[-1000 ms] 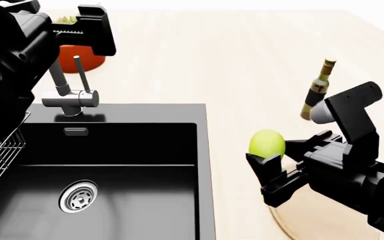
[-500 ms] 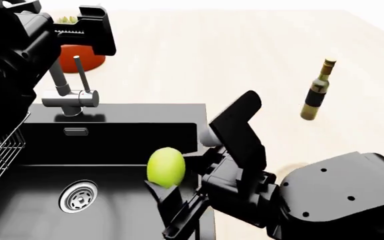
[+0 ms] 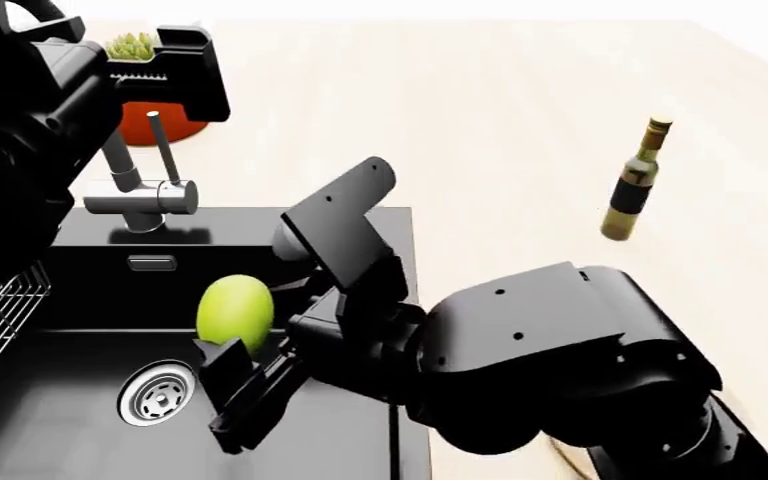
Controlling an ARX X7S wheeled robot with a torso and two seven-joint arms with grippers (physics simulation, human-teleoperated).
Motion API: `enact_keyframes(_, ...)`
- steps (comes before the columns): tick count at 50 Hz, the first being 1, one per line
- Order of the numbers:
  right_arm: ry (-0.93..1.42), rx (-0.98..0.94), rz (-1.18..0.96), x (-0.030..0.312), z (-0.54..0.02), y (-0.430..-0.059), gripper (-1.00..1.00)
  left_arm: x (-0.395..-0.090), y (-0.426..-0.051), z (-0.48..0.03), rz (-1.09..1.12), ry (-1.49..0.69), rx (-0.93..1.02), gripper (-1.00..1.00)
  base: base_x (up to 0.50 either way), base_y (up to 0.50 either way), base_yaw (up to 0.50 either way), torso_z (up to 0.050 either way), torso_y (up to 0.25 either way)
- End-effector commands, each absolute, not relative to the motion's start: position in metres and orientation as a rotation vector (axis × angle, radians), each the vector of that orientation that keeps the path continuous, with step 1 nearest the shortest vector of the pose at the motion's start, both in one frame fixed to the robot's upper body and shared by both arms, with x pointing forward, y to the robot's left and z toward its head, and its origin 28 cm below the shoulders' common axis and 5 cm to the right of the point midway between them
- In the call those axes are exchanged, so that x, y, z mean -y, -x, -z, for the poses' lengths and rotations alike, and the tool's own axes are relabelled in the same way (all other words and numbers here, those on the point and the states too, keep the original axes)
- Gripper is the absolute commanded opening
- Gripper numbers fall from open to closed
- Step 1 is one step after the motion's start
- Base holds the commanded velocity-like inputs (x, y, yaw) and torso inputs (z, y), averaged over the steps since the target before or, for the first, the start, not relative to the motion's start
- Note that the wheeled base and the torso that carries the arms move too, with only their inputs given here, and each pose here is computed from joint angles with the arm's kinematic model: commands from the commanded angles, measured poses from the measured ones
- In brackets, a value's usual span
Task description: Pick the lime from the counter and place it in the sink. Then turn on the sink faucet.
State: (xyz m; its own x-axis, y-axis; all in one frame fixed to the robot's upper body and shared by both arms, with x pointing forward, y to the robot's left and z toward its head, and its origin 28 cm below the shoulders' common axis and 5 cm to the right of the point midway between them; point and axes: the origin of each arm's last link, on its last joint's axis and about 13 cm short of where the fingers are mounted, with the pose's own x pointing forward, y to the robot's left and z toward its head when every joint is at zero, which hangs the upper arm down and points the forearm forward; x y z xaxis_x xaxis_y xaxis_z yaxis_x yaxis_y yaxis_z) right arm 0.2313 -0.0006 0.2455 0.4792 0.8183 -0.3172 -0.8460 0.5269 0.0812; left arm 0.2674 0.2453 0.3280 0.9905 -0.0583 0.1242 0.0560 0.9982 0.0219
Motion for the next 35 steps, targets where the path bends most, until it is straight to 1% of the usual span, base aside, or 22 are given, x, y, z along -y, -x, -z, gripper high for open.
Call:
enact_keyframes(1, 0.098, -0.336, -0.994, -0.022, -0.25, -0.25, -1.0, -0.246, -0.267, -0.326, 0.057, -0.014, 0.124, 1.0, 0.0, 0.0, 0.0, 0.0, 0.0)
enact_keyframes(15, 0.219, -0.417, -0.933, -0.033, -0.228, -0.257, -1.0, -0.246, -0.269, -0.325, 0.058, -0.014, 0.122, 1.0, 0.0, 0.0, 0.0, 0.0, 0.0)
enact_keyframes(23, 0.261, -0.455, -0.891, -0.037, -0.23, -0.259, -1.0, -0.247, -0.268, -0.323, 0.056, -0.012, 0.121, 1.0, 0.0, 0.0, 0.0, 0.0, 0.0)
enact_keyframes(33, 0.254, -0.463, -0.895, -0.039, -0.234, -0.259, -1.0, -0.248, -0.268, -0.321, 0.054, -0.013, 0.117, 1.0, 0.0, 0.0, 0.0, 0.0, 0.0)
enact_keyframes(35, 0.272, -0.493, -0.889, -0.039, -0.232, -0.259, -1.0, -0.248, -0.269, -0.321, 0.054, -0.014, 0.115, 1.0, 0.0, 0.0, 0.0, 0.0, 0.0)
